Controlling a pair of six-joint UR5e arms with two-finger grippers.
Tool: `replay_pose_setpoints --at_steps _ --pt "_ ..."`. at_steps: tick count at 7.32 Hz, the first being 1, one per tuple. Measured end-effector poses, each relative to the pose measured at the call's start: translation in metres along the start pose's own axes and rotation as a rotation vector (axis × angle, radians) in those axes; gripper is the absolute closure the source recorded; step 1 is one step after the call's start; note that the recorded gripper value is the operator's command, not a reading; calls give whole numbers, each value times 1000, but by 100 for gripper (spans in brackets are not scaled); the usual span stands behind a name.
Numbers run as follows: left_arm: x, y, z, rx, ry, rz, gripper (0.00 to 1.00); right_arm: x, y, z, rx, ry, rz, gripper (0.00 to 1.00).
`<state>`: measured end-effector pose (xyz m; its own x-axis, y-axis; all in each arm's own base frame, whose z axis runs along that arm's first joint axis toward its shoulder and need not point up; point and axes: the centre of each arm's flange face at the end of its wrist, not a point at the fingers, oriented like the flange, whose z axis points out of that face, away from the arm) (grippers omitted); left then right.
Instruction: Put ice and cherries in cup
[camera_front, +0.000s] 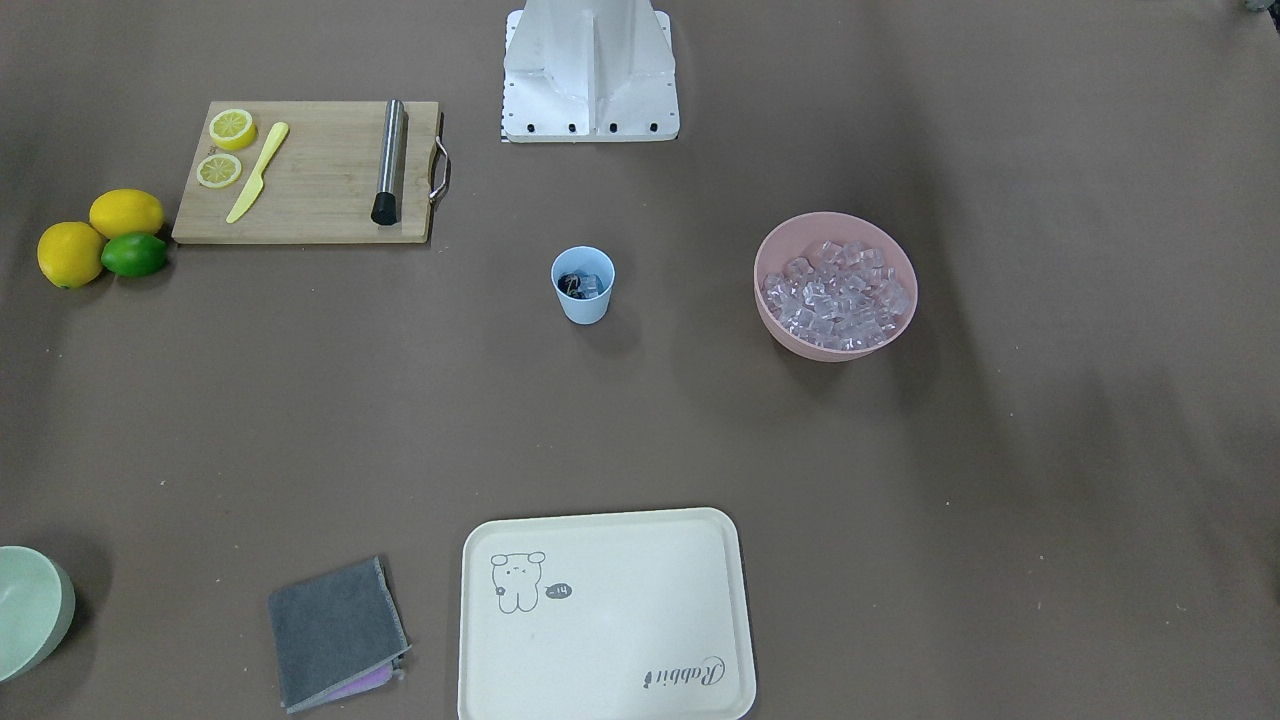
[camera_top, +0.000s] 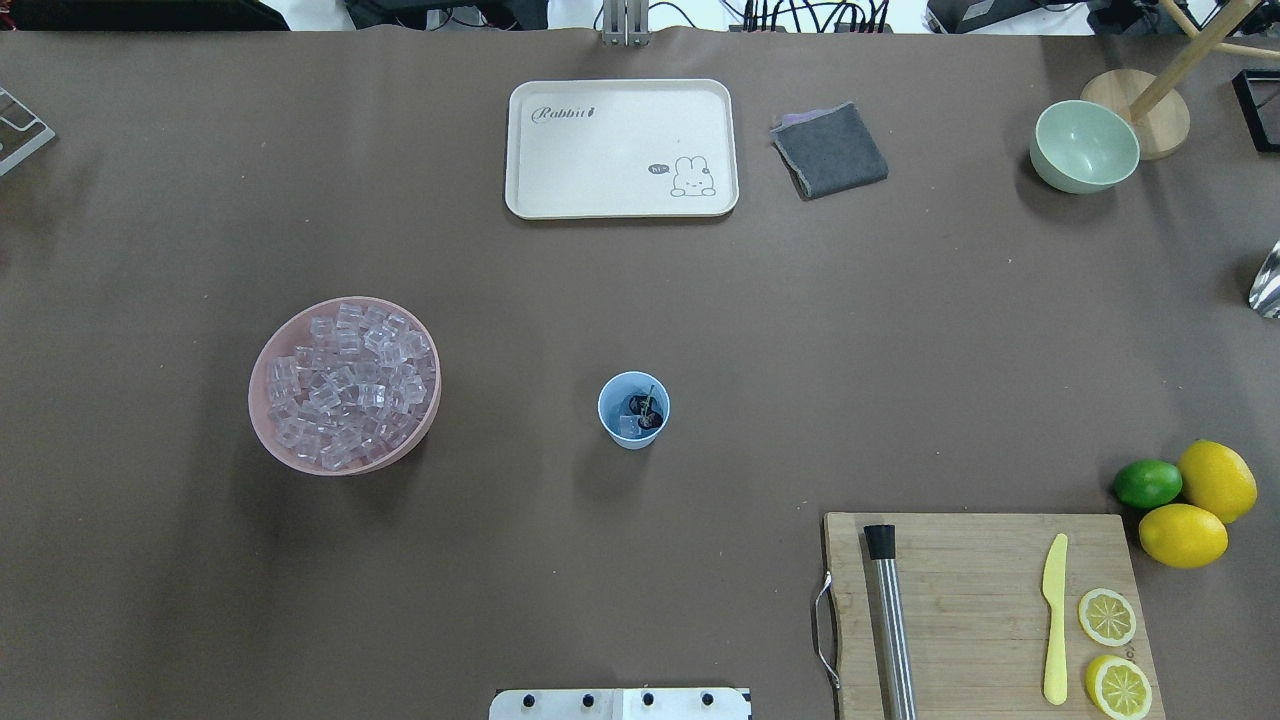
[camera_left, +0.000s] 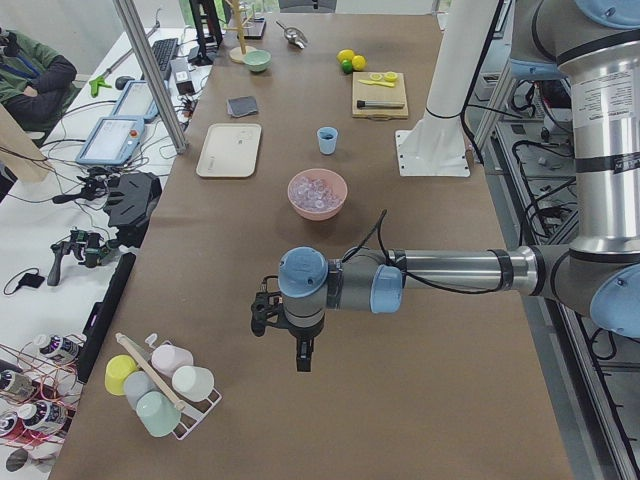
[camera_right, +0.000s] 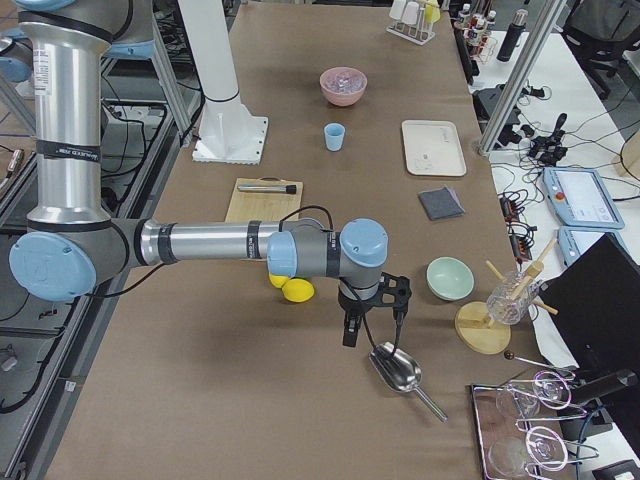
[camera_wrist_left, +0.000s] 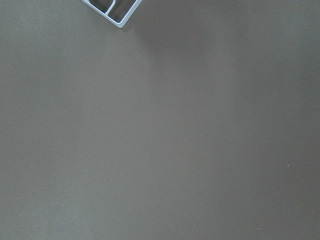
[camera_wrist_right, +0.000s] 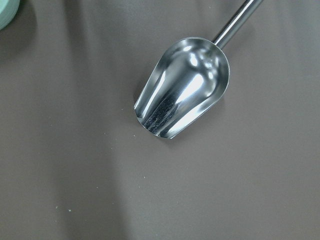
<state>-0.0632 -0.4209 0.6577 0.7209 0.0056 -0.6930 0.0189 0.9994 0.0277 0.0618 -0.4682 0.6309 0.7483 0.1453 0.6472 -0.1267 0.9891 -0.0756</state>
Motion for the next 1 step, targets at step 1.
replay_pose_setpoints --at_steps 1 --pt "0 0 0 0 0 0 1 0 0 0 0 0 0 0"
